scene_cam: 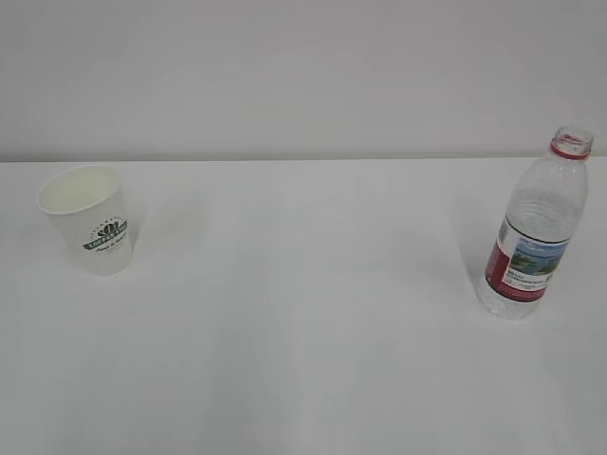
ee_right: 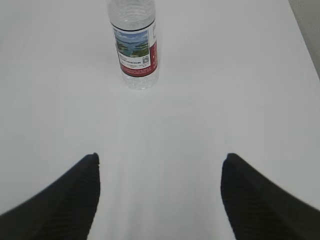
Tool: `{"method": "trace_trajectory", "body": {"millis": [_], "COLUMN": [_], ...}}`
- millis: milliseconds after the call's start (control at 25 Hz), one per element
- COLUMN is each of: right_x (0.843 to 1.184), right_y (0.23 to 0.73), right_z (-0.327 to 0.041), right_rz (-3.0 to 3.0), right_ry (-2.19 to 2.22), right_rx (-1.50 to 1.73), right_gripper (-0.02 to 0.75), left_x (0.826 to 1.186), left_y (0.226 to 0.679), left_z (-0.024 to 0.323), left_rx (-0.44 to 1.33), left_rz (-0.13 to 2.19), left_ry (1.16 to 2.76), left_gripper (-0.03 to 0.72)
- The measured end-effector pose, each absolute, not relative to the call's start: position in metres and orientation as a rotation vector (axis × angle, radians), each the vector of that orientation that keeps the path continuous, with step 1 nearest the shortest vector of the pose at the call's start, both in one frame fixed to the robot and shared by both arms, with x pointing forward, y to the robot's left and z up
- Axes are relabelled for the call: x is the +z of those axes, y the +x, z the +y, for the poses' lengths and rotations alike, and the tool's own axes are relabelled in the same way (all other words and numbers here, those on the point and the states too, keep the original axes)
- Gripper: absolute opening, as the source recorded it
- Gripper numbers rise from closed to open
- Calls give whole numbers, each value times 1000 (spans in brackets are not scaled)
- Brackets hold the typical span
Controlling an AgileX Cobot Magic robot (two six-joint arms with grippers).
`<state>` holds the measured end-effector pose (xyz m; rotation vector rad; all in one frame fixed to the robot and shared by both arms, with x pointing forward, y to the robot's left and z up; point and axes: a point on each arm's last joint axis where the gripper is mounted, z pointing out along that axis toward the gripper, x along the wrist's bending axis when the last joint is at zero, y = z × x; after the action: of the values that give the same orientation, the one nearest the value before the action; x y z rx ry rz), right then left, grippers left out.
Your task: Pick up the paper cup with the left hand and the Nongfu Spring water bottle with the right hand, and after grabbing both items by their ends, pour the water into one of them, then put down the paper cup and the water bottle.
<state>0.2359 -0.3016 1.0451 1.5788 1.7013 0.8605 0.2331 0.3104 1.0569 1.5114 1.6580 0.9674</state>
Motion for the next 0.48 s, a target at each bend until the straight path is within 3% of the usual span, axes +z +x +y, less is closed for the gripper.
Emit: {"method": "trace_trajectory", "body": {"millis": [480], "right_x": [1045], "right_y": [236], "right_z": [-302], "right_rz": [1701], "right_ry": [1579], "right_rx": [861], "right_gripper": [568], "left_x": [1057], "left_y": [233], "left_z": [310], "left_rx": [967], "left_rz": [1658], "left_ry": [1511], "left_gripper": [430]}}
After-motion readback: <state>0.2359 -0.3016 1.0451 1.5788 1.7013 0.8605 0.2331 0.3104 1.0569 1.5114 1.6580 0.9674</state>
